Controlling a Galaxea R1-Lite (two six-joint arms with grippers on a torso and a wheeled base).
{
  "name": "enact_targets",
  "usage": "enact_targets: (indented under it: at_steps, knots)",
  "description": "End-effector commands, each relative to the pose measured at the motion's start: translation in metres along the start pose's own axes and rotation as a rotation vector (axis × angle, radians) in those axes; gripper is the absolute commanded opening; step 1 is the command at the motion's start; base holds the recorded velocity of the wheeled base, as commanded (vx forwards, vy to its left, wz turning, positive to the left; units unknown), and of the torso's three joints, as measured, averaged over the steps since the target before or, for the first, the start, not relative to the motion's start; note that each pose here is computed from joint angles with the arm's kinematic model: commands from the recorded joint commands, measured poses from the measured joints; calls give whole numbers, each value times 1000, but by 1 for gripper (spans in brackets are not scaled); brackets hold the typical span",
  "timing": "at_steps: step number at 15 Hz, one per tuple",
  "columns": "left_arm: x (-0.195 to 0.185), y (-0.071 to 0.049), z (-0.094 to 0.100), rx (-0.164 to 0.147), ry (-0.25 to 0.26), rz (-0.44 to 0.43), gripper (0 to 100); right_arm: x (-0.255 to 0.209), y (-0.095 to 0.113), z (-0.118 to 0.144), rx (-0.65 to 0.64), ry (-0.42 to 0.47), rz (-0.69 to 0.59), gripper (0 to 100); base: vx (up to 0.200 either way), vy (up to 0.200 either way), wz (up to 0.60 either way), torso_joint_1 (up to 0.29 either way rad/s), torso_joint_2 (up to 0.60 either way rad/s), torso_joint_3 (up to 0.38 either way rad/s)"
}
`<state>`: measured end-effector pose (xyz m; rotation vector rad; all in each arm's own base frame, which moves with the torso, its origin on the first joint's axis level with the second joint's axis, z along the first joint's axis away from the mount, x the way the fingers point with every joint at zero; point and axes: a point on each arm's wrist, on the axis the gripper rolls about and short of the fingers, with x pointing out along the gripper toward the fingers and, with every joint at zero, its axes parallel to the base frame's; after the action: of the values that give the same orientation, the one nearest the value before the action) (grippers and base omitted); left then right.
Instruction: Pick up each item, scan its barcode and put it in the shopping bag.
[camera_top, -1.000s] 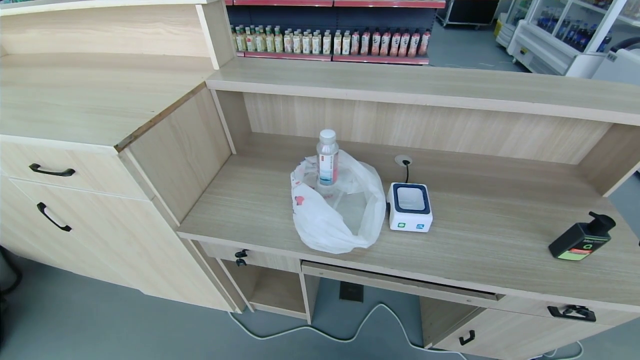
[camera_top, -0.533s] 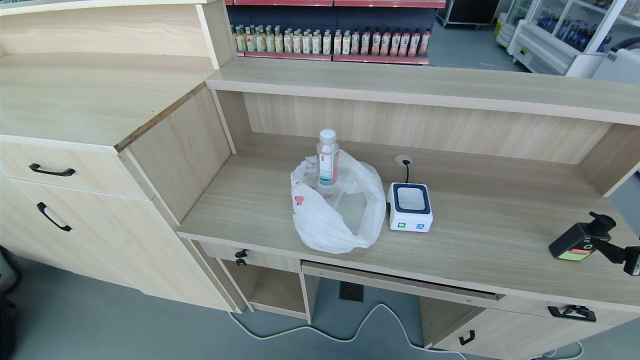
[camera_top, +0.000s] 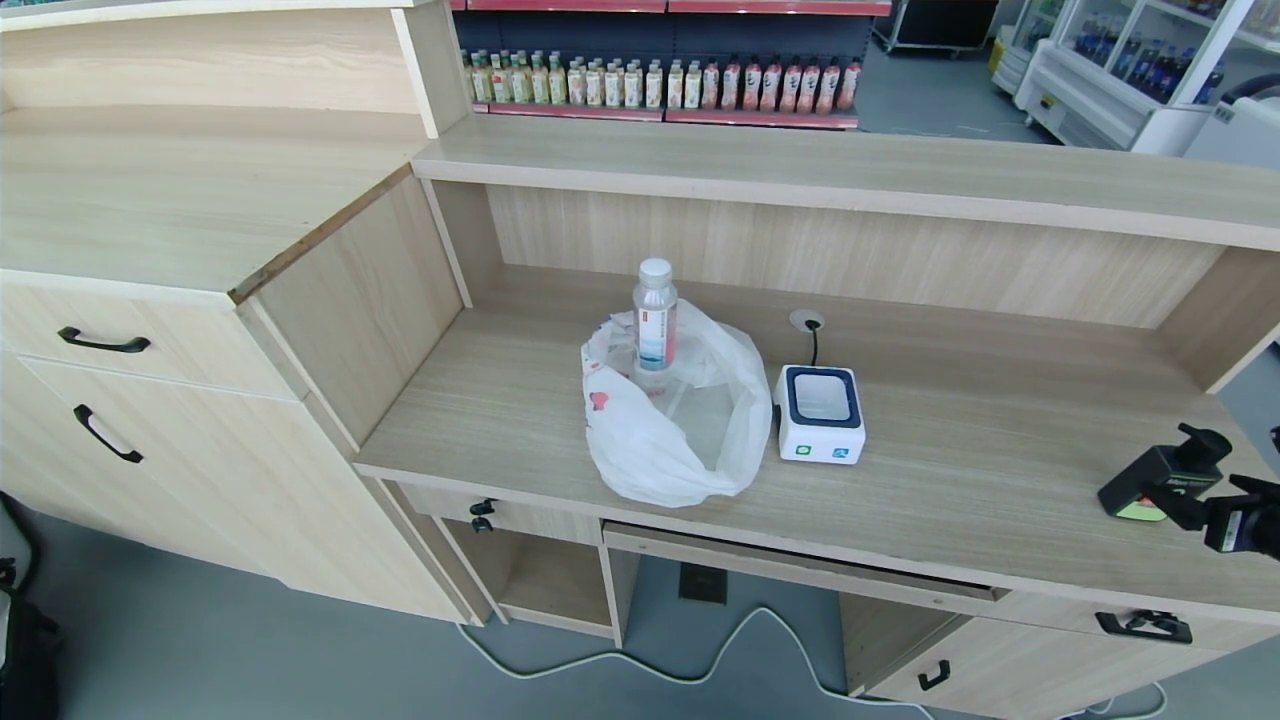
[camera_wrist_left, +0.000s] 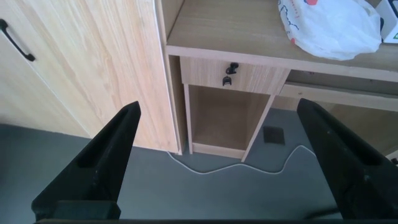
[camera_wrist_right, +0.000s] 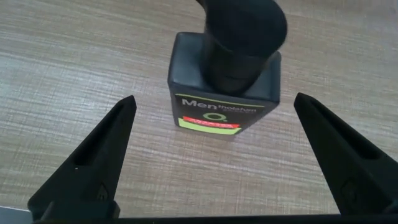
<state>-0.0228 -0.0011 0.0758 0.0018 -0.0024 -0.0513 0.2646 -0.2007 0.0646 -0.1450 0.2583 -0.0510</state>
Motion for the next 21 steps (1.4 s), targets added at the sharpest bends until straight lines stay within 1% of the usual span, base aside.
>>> enact_targets:
  at_steps: [1, 4, 7, 11, 12, 19, 21]
  knots:
    - [0, 0, 0, 0, -1, 1, 100, 12, 8, -2, -3, 1, 39, 100, 0, 0, 0, 0, 0, 0]
    - [0, 0, 0, 0, -1, 1, 100, 30, 20, 2, -25, -17, 90, 100, 0, 0, 0, 0, 0, 0]
    - [0, 0, 0, 0, -1, 1, 100, 44, 30, -2, -41, -26, 127, 100, 0, 0, 0, 0, 0, 0]
    - [0, 0, 0, 0, -1, 1, 100, 60, 34, 2, -65, -53, 151, 100, 0, 0, 0, 0, 0, 0]
    - [0, 0, 0, 0, -1, -1, 100, 63, 34, 4, -72, -64, 153, 0, 0, 0, 0, 0, 0, 0]
    - [0, 0, 0, 0, -1, -1, 100, 67, 35, 5, -133, -69, 152, 0, 0, 0, 0, 0, 0, 0]
    - [0, 0, 0, 0, -1, 1, 100, 59, 34, 28, -220, -136, 137, 0, 0, 0, 0, 0, 0, 0]
